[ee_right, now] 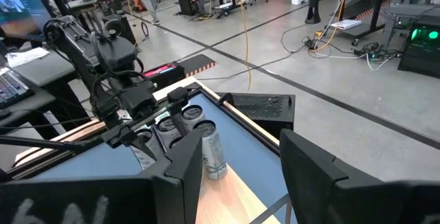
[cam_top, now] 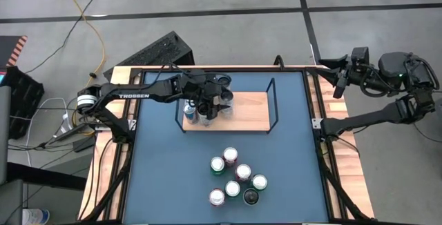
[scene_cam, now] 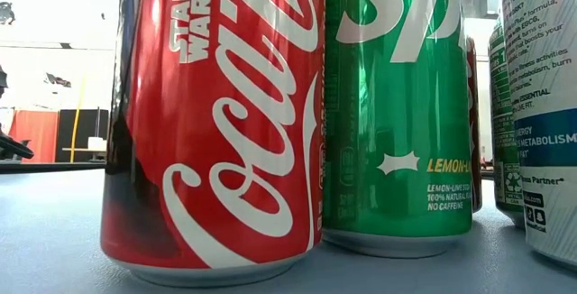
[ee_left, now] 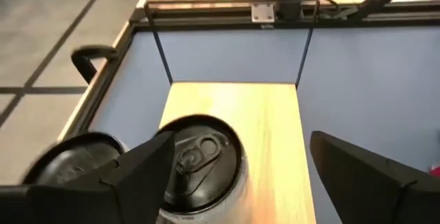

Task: Place canned beverage on shelf
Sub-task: Put the top right white and blue soda can on the shelf aligned with the other white and blue soda can

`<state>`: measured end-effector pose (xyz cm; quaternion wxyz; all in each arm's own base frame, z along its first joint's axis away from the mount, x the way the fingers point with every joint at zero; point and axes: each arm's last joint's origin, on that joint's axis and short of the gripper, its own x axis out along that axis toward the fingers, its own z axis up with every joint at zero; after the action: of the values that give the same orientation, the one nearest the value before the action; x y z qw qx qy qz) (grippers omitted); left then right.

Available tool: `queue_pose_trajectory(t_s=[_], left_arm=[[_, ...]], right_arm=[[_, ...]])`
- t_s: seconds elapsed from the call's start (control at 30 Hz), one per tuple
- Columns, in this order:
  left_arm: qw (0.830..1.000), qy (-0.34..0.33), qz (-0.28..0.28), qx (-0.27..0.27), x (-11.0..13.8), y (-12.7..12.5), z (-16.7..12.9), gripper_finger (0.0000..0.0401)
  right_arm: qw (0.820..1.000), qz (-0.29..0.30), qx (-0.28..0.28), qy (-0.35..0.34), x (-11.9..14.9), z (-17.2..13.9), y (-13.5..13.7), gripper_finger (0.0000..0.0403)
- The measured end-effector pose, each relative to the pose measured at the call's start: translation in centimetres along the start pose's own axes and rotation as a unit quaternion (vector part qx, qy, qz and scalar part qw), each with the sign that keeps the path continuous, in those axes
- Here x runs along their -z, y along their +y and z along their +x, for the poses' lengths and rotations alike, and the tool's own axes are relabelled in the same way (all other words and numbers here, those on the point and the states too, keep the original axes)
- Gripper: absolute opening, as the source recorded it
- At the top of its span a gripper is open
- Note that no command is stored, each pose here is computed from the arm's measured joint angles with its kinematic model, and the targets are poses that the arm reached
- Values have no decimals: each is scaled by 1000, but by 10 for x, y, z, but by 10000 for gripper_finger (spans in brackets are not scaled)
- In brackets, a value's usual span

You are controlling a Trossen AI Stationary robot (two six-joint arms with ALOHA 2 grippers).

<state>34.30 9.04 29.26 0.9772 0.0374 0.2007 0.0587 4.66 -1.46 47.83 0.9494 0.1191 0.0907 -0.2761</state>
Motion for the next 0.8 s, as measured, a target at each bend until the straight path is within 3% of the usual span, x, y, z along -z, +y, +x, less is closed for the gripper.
queue_pose_trajectory(t_s=[0.43, 0.57, 0.8], left_arm=[[999, -26, -26, 14, -9, -4, -9, 315], [999, -48, -15, 7, -30, -8, -25, 315], [993, -113, 7, -26, -89, -19, -80, 315]], right_arm=[[1000, -5, -10, 12, 0, 6, 5, 175], [998, -41, 4, 56, 3, 32, 19, 175], [980, -131, 29, 148, 17, 111, 63, 175]])
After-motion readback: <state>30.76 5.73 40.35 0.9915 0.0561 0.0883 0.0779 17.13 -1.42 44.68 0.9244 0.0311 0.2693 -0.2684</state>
